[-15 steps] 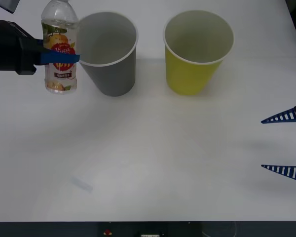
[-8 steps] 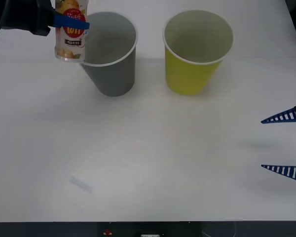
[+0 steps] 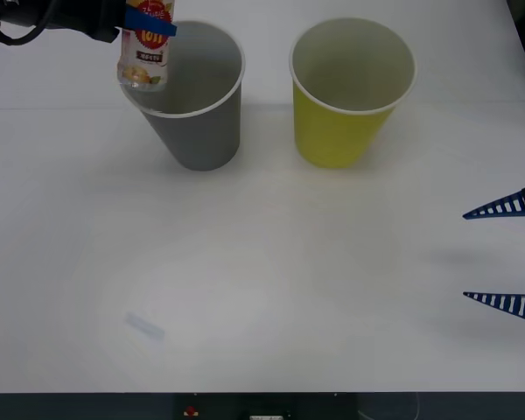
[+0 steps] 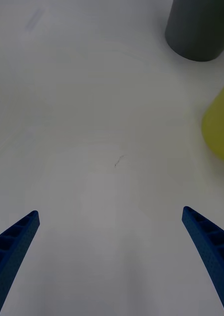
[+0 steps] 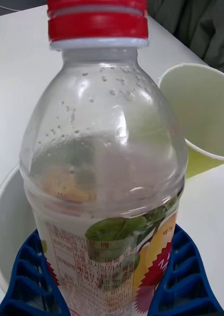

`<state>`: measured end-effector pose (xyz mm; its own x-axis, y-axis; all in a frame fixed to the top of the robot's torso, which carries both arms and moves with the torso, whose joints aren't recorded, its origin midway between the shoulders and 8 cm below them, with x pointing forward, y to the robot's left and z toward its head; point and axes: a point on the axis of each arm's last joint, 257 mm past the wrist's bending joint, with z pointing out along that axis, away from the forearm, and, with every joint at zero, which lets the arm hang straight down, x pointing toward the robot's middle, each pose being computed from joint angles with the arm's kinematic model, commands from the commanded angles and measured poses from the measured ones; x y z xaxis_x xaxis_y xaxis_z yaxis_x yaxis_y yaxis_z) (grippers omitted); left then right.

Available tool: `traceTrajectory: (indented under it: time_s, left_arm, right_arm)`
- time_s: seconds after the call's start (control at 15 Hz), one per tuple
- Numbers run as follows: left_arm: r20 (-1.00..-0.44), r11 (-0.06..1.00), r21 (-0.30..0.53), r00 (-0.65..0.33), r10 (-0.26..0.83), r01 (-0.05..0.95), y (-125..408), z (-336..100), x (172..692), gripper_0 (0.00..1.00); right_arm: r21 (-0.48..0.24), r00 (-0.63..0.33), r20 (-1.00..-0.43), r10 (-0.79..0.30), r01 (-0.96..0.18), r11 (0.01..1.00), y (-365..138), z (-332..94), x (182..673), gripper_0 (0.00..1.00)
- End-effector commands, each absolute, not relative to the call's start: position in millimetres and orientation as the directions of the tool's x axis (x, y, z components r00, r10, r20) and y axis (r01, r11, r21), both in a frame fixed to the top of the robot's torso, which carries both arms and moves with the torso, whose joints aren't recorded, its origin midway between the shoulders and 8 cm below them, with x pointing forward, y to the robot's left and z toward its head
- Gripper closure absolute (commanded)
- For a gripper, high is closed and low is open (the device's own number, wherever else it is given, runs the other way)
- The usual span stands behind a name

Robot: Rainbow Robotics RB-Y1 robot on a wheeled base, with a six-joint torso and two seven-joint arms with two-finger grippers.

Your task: Put the can into the green bin and the plastic bottle into the gray bin

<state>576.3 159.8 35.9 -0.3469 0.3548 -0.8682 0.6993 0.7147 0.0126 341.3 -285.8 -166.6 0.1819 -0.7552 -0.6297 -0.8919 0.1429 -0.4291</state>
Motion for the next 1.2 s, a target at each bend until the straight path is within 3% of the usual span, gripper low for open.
traceTrajectory:
  time_s: [0.07, 0.4, 0.47, 0.6, 1.2]
  left_arm:
    - [-0.872, 0.723, 0.018, -0.343, 0.350, 0.691, 154, 35, 589, 1.00]
    - [-0.875, 0.720, 0.002, -0.348, 0.338, 0.694, 150, 32, 592, 1.00]
    - [-0.875, 0.719, 0.009, -0.343, 0.342, 0.695, 151, 33, 593, 0.92]
    - [-0.876, 0.715, 0.010, -0.339, 0.343, 0.699, 148, 33, 592, 0.00]
    - [-0.886, 0.640, 0.002, -0.295, 0.357, 0.769, 155, 23, 567, 0.00]
  right_arm:
    - [-0.429, 0.182, -0.630, -0.755, -0.892, 0.143, -286, -167, 341, 0.00]
    - [-0.429, 0.182, -0.630, -0.755, -0.892, 0.143, -286, -167, 341, 0.00]
    - [-0.429, 0.182, -0.630, -0.755, -0.892, 0.143, -286, -167, 341, 0.00]
    - [-0.429, 0.182, -0.630, -0.755, -0.892, 0.143, -286, -167, 341, 0.00]
    - [-0.429, 0.182, -0.630, -0.755, -0.892, 0.143, -286, -167, 341, 0.00]
